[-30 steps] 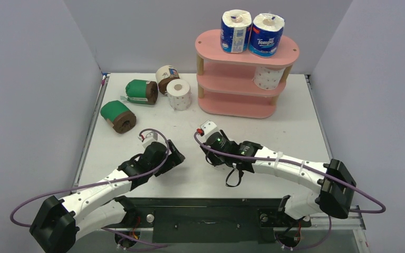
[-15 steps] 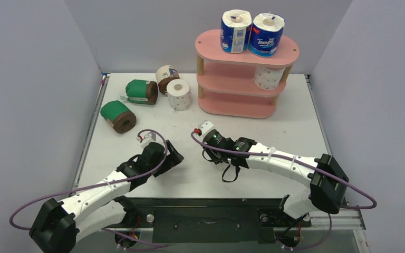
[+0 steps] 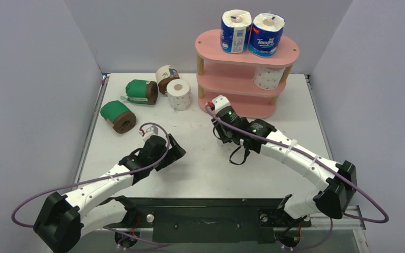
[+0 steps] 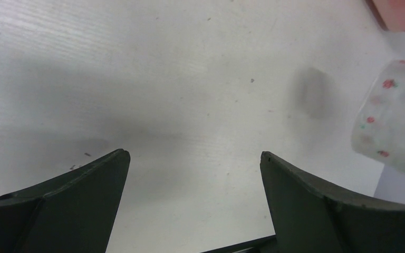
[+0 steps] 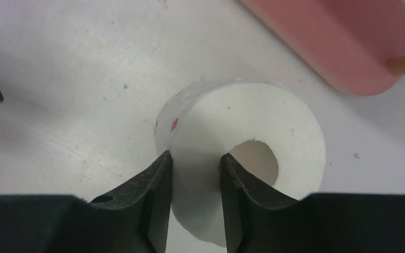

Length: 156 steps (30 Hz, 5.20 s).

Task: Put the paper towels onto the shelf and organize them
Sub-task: Pick up the paper towel from the center of the board, then place the paper towel on the shelf.

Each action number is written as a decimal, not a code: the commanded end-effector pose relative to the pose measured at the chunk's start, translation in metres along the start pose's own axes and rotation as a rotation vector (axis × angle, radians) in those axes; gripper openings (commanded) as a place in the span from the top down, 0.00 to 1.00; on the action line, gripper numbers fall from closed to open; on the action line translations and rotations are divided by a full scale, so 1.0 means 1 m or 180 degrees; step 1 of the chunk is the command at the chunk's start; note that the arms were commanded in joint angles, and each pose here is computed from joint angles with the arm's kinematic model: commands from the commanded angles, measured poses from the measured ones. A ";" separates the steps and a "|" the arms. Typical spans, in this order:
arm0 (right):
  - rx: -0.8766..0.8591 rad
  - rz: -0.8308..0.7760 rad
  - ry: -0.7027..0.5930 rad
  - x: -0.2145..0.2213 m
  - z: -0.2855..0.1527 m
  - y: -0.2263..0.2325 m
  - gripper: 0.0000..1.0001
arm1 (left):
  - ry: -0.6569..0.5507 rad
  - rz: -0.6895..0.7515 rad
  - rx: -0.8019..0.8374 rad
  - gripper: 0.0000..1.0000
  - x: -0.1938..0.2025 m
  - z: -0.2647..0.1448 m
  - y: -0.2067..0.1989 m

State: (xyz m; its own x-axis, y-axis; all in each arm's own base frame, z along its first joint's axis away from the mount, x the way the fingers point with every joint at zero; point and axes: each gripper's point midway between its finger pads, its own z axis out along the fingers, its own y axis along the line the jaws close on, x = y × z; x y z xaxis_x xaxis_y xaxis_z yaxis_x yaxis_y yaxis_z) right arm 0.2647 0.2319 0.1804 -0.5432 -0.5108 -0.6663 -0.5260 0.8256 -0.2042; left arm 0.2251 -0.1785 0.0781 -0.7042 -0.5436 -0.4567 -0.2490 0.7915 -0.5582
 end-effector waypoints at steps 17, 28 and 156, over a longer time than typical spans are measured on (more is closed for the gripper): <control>0.0934 0.0577 -0.0793 -0.146 -0.041 -0.132 0.84 | -0.1233 -0.0048 0.1847 0.03 -0.108 -0.011 -0.176; 0.1051 0.0647 -0.0859 -0.171 -0.032 -0.148 0.84 | -0.1792 0.0847 0.2682 0.03 -0.126 -0.007 -0.244; 0.0878 0.2240 -0.2515 -0.038 -0.146 -0.156 0.48 | -0.2295 0.1963 0.2916 0.03 -0.142 0.118 -0.360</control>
State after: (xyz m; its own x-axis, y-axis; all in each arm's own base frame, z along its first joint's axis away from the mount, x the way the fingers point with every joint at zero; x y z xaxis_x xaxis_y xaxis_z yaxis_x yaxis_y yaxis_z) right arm 0.2767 0.0805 0.3465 -0.0728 0.2078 -0.9755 -0.0063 0.9779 0.2088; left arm 0.4805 -0.4206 0.2562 0.0139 -0.4172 -0.9087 0.7292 0.6261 -0.2763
